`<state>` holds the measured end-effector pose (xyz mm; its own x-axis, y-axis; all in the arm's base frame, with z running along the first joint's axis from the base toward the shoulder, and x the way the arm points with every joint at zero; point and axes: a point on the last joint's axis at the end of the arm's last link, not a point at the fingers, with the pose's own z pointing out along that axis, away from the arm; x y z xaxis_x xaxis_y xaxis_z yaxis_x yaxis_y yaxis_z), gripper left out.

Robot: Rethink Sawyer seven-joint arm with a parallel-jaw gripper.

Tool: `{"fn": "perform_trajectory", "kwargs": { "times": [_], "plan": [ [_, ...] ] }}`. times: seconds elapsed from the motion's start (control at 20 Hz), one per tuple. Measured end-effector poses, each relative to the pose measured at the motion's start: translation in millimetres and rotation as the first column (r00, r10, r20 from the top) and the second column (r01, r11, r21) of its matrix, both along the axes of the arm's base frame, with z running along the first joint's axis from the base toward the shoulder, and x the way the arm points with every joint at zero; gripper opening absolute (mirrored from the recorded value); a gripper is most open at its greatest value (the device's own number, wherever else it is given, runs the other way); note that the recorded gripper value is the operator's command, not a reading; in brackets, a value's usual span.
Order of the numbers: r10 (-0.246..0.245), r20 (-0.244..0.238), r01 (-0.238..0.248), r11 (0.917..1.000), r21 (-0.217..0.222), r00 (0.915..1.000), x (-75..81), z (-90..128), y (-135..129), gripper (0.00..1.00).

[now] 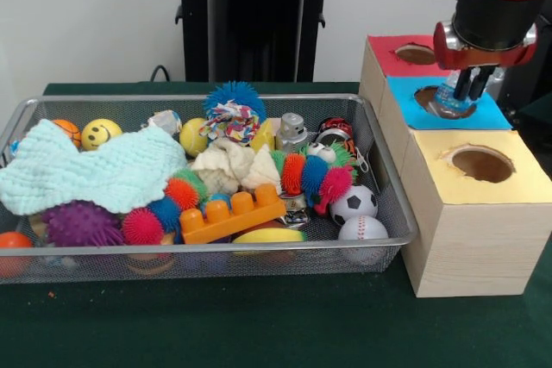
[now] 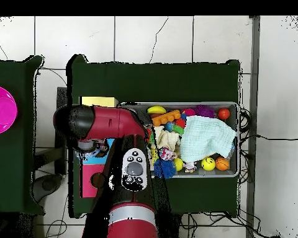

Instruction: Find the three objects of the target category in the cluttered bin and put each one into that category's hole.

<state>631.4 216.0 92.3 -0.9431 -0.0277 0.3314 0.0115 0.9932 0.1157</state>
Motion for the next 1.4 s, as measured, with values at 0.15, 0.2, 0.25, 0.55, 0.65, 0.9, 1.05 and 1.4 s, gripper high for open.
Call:
{"fn": "perform_trajectory", "kwargs": {
  "times": [0.15,0.2,0.25,0.55,0.65,0.9,1.05,1.4],
  "plan": [
    [0.0,-0.003,0.0,1.0,-0.001,1.0,-0.7,-1.7,-0.5,0.0],
    [-0.001,-0.003,0.001,1.0,-0.002,1.0,-0.8,-2.0,-1.0,0.0],
    [-0.002,-0.004,0.002,1.0,-0.004,1.0,-0.9,-2.4,-2.2,0.0],
    [-0.008,-0.008,0.008,0.9998,-0.016,0.9999,-2.0,-5.0,-8.4,1.0],
    [-0.01,-0.01,0.01,0.9998,-0.019,0.9999,-2.3,-5.8,-10.0,1.0],
    [-0.015,-0.015,0.015,0.9995,-0.029,0.9998,-3.3,-8.1,-15.2,1.0],
    [-0.017,-0.03,0.015,0.9991,-0.039,0.9994,-5.2,-6.5,-20.4,1.0],
    [0.008,-0.097,-0.016,0.9967,-0.079,0.9952,-11.7,7.8,-46.8,1.0]
  ]
}}
